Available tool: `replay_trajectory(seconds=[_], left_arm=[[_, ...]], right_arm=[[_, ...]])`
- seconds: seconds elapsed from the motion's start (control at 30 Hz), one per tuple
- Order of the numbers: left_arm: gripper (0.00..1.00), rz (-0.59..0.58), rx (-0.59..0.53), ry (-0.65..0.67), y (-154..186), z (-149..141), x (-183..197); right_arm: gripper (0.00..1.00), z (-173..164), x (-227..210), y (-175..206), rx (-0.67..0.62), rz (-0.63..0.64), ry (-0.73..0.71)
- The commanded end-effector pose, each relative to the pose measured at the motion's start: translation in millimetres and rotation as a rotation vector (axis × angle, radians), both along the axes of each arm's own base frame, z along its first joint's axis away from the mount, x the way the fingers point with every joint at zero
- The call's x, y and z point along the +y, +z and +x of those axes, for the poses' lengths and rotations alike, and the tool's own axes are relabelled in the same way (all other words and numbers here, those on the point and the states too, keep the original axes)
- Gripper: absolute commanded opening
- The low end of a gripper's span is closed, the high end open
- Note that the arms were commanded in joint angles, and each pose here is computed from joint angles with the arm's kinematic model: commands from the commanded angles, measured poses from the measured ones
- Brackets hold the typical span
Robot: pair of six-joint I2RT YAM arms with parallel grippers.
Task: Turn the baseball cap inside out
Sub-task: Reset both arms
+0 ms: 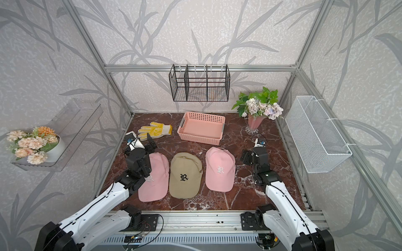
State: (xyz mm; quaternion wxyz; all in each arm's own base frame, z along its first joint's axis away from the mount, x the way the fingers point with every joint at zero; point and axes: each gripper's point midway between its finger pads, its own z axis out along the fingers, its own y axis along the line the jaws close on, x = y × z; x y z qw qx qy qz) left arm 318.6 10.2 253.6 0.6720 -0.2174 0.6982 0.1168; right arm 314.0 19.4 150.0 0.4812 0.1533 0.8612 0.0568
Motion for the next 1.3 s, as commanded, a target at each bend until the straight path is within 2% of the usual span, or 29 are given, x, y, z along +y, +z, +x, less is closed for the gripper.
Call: replay_trajectory(seconds=[0.0,0.1,0.3,0.53,0.67,0.87,0.93,1.0,1.2,1.23,1.27], left_arm=[[0.94,0.029,-0.001,0.036,-15.0,0.2,19.8],[0.96,0.077,0.045,0.011,-34.4,5.3,30.6],[0.97,0.132,0.093,-0.150,-57.3,17.2,34.3],[0.99,0.190,0.053,-0.313,-71.5,23.8,22.4],[1.00,0.196,0.009,-0.325,-75.0,22.5,23.8],[1.00,0.149,0.058,-0.315,-79.7,35.1,30.0],[1.00,0.094,0.005,-0.335,-80.1,31.2,26.6],[1.00,0.080,-0.047,-0.351,-79.8,28.7,23.7],[1.00,0.079,-0.001,-0.376,-107.0,37.6,19.9],[1.00,0.081,-0.003,-0.378,-109.1,37.8,19.5],[1.00,0.088,-0.004,-0.385,-110.7,37.8,18.0]], right_arm=[[0.82,11.2,-36.5,-0.4,-0.046,-0.087,-0.135],[0.84,19.6,-46.3,-5.1,-0.086,-0.144,-0.128],[0.88,35.3,-43.1,-11.4,-0.177,-0.243,-0.021],[0.89,46.7,-35.9,-21.8,-0.278,-0.256,0.048],[0.89,55.0,-35.2,-22.4,-0.305,-0.262,0.058],[0.89,63.0,-33.9,-43.1,-0.342,-0.270,0.071],[0.90,61.2,-34.6,-46.8,-0.369,-0.276,0.061],[0.90,58.3,-38.1,-48.4,-0.343,-0.268,0.042],[0.91,67.3,-39.3,-50.8,-0.314,-0.271,0.040],[0.92,69.8,-39.1,-51.5,-0.302,-0.271,0.043],[1.00,72.5,-39.4,-51.7,-0.292,-0.272,0.042]])
